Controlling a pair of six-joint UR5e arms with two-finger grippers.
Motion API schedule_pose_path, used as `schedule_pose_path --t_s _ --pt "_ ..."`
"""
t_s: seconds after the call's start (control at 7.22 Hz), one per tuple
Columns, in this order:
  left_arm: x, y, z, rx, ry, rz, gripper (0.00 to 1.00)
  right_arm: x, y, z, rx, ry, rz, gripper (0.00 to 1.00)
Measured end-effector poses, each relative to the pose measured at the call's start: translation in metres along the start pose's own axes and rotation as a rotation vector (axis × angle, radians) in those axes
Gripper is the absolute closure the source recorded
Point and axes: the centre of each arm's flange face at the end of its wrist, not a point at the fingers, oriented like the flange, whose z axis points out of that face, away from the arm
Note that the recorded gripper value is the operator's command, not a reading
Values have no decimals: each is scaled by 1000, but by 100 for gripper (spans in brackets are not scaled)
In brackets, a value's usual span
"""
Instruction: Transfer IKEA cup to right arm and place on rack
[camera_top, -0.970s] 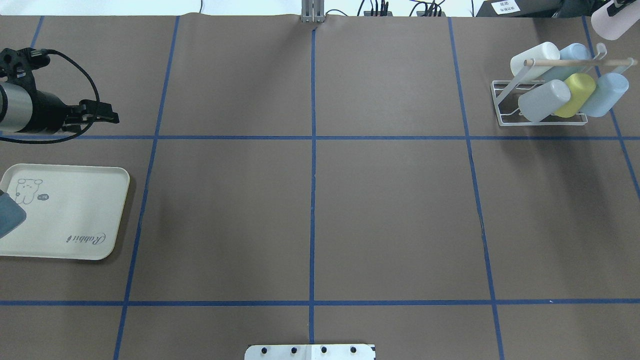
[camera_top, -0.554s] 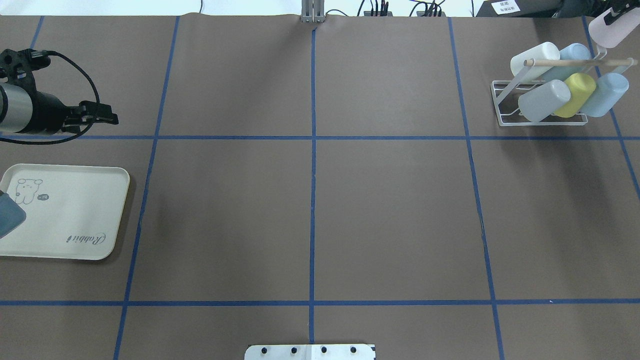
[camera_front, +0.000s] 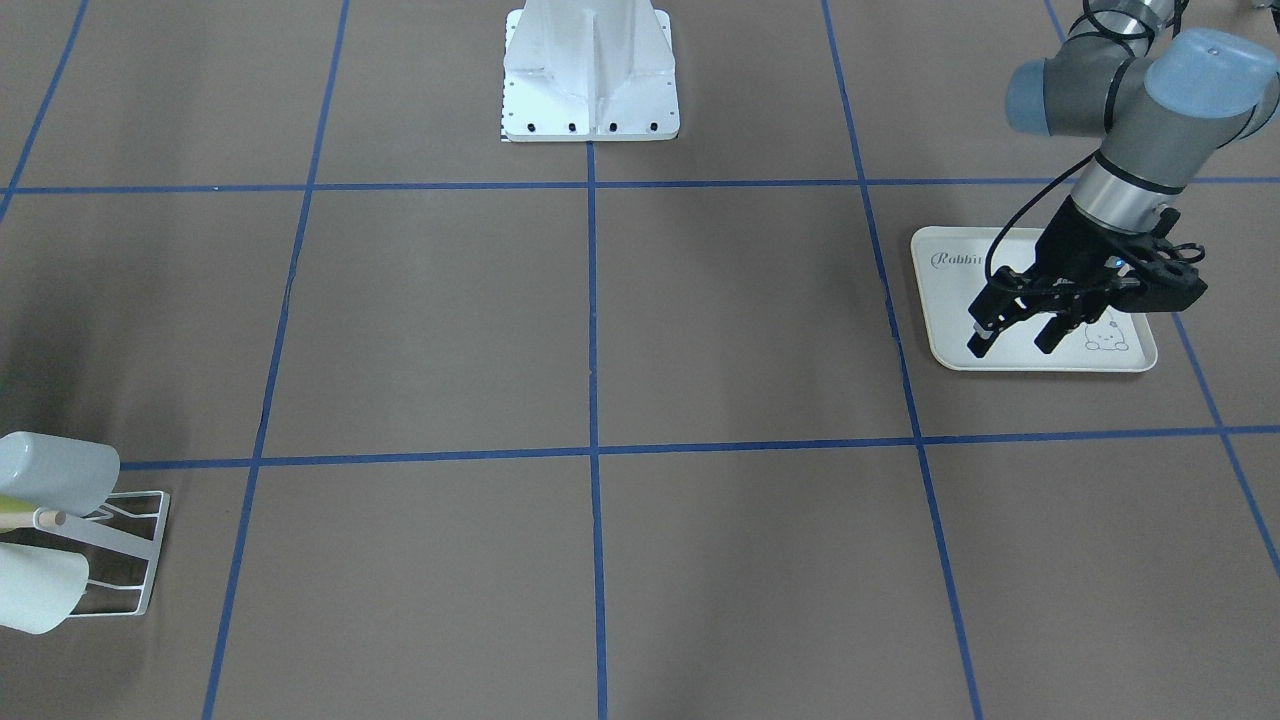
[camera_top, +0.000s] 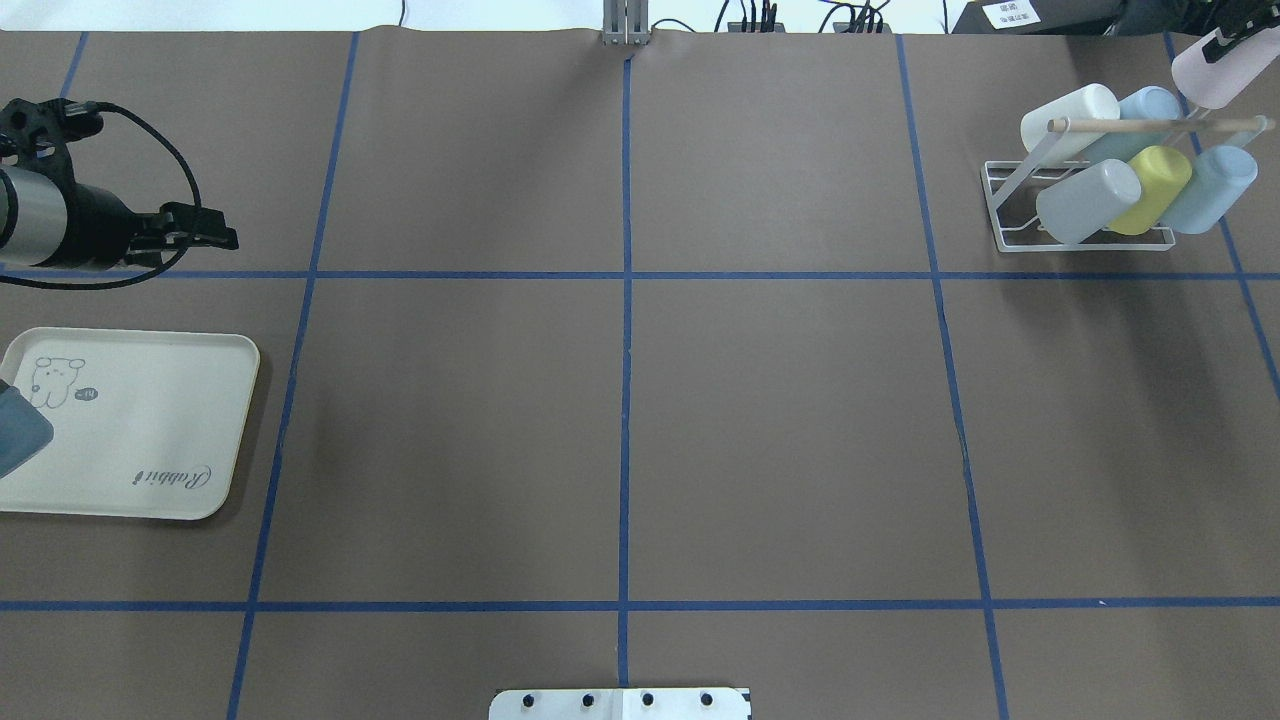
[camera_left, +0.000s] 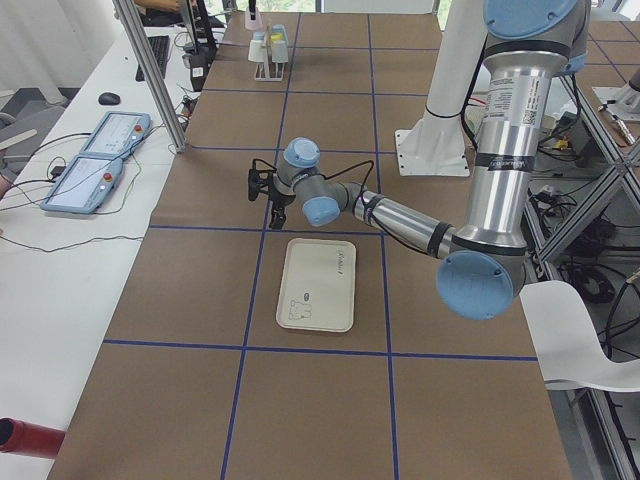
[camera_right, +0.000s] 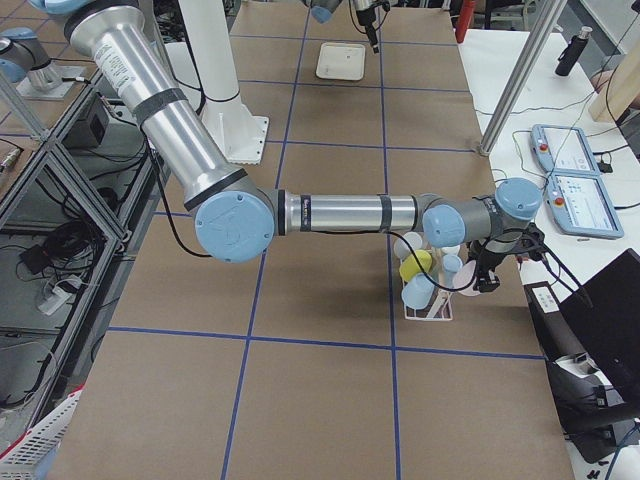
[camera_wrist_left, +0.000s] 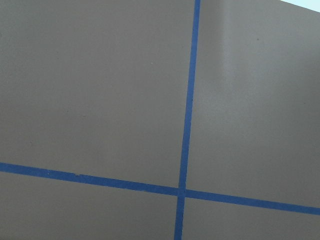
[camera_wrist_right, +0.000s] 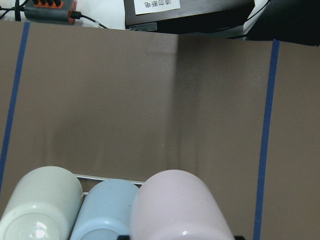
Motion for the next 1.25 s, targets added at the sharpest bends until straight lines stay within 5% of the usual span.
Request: schedule_pose_path --t_s 0.42,0.55,0.69,0.83,0.97,1.25 --pt "0 0 1 -1 -1 -1 0 8 9 10 -15 -1 7 82" --pt "0 0 1 -1 0 -1 0 9 12 15 -22 1 8 74" --pt "1 0 1 -1 0 -1 0 7 15 23 -35 2 8 54" --pt "1 0 1 -1 0 -1 0 5 17 32 -48 4 9 18" --pt "1 0 1 -1 1 0 0 5 19 39 -59 6 12 2" --pt "1 -2 -2 0 4 8 0 7 20 45 -68 8 15 1"
